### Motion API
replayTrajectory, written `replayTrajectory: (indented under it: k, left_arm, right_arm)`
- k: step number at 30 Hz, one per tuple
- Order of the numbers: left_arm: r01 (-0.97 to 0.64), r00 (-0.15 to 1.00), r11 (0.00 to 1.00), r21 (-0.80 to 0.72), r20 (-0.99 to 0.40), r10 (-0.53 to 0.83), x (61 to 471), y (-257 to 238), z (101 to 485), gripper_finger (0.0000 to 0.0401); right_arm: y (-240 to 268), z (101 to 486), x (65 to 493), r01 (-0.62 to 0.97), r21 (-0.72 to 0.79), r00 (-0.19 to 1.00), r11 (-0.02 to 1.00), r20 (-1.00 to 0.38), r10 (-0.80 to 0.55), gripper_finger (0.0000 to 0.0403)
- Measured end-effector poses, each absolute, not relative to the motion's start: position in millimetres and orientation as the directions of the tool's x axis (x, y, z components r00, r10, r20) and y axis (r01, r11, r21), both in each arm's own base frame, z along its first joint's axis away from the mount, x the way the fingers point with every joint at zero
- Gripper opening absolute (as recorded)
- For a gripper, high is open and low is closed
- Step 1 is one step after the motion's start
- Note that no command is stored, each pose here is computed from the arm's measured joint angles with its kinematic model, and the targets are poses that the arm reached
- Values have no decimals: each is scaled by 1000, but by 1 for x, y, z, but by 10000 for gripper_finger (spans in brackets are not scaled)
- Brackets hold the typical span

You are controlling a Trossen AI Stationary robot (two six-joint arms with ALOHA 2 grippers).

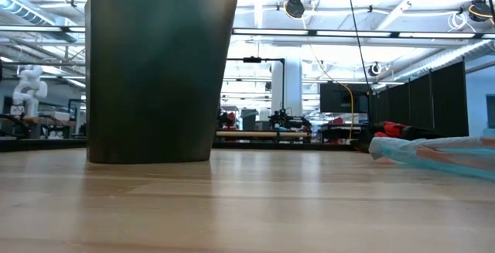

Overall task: Place trash/remove bag and relplace
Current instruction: Move the trash bin to the top of the table

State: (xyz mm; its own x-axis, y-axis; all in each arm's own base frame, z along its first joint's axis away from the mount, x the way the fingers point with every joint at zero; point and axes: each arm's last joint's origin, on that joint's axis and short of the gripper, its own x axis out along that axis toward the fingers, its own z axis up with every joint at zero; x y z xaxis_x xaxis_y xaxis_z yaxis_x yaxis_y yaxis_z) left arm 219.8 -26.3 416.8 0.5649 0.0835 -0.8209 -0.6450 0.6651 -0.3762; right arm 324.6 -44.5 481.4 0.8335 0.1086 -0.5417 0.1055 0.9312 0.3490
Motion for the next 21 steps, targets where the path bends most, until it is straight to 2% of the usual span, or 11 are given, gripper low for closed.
replayTrajectory:
  k: [4, 8, 14, 21]
  left_arm:
    - [-645, 585, 656, -393, -805, 93, 214, -23, 425, 105]
    - [-612, 662, 650, -450, -742, 109, 197, -21, 448, 105]
    - [-558, 767, 641, -526, -621, 158, 167, -16, 482, 105]
    - [-502, 842, 660, -560, -492, 223, 128, -8, 509, 104]
  right_arm:
    - [-45, 454, 349, 202, 415, 766, 887, -632, 121, 179]
    - [-41, 430, 372, 272, 453, 711, 849, -689, 140, 187]
    - [-39, 394, 402, 382, 405, 639, 831, -765, 79, 195]
    - [-32, 359, 431, 419, 370, 587, 829, -807, 63, 168]
